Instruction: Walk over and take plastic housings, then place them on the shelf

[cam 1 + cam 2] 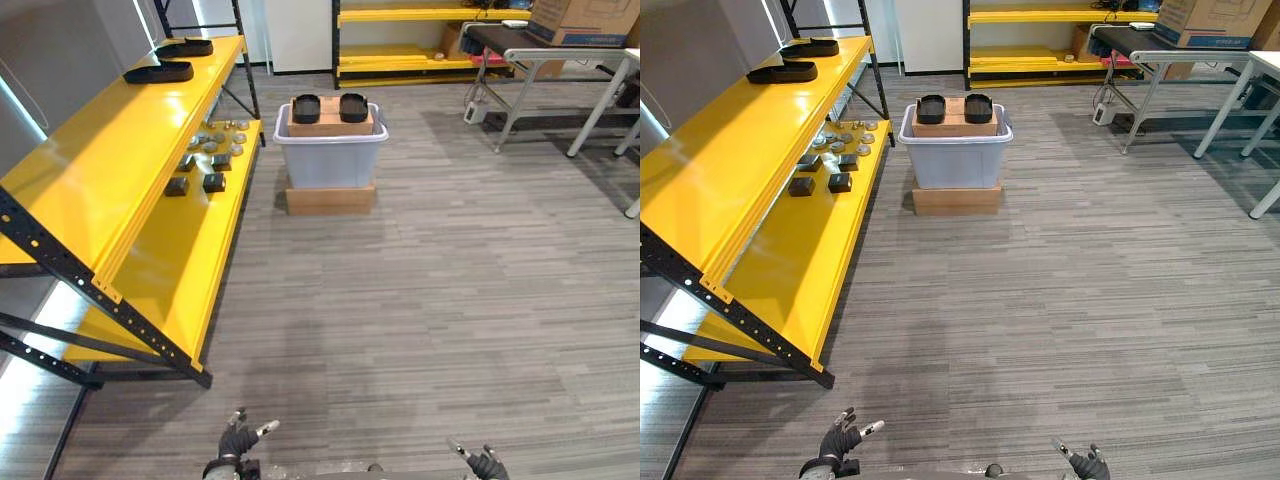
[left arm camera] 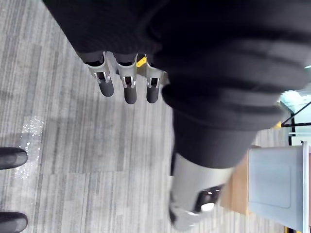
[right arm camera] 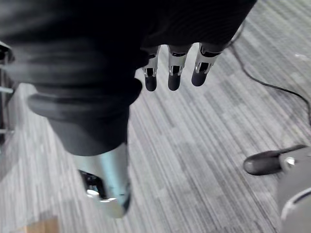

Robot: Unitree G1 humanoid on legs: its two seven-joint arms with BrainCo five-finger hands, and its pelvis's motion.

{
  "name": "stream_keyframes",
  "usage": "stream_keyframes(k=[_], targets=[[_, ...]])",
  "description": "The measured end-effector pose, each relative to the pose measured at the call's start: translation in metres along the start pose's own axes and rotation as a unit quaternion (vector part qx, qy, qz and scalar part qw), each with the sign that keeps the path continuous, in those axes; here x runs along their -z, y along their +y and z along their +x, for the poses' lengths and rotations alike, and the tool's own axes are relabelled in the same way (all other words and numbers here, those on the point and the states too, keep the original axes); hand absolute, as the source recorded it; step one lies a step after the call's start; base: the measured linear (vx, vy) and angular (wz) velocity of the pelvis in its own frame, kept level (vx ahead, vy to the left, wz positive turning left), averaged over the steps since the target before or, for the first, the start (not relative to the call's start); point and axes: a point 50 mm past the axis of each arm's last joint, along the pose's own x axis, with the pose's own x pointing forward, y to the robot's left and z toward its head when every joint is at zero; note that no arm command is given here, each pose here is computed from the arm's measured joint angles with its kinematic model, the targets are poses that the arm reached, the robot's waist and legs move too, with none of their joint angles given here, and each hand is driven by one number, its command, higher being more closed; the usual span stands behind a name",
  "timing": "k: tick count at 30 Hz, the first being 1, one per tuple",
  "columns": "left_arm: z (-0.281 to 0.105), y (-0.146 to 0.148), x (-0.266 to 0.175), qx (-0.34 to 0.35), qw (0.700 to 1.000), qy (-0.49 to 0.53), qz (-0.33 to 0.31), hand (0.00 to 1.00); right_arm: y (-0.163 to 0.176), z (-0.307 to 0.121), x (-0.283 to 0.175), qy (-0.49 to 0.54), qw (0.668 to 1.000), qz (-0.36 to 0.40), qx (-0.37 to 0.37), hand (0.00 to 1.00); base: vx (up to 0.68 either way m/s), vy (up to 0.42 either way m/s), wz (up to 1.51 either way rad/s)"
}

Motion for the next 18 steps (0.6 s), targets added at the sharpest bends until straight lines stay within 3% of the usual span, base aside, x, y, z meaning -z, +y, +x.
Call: stream_keyframes(k=[8, 18], targets=[[0.001, 0.004, -0.01, -0.008, 1.0, -0.027, 0.005, 0.0, 0.001, 0.005, -0.019, -0.037, 0.998, -0.056, -0.019, 0.0, 0.08, 0.001, 0.0], [0.002, 0.011, -0.015, -0.029, 0.999, -0.035, -0.015, 0.0, 0.003, 0.008, -0.031, -0.049, 0.999, -0.01, -0.018, 0.0, 0.01, -0.017, -0.06]])
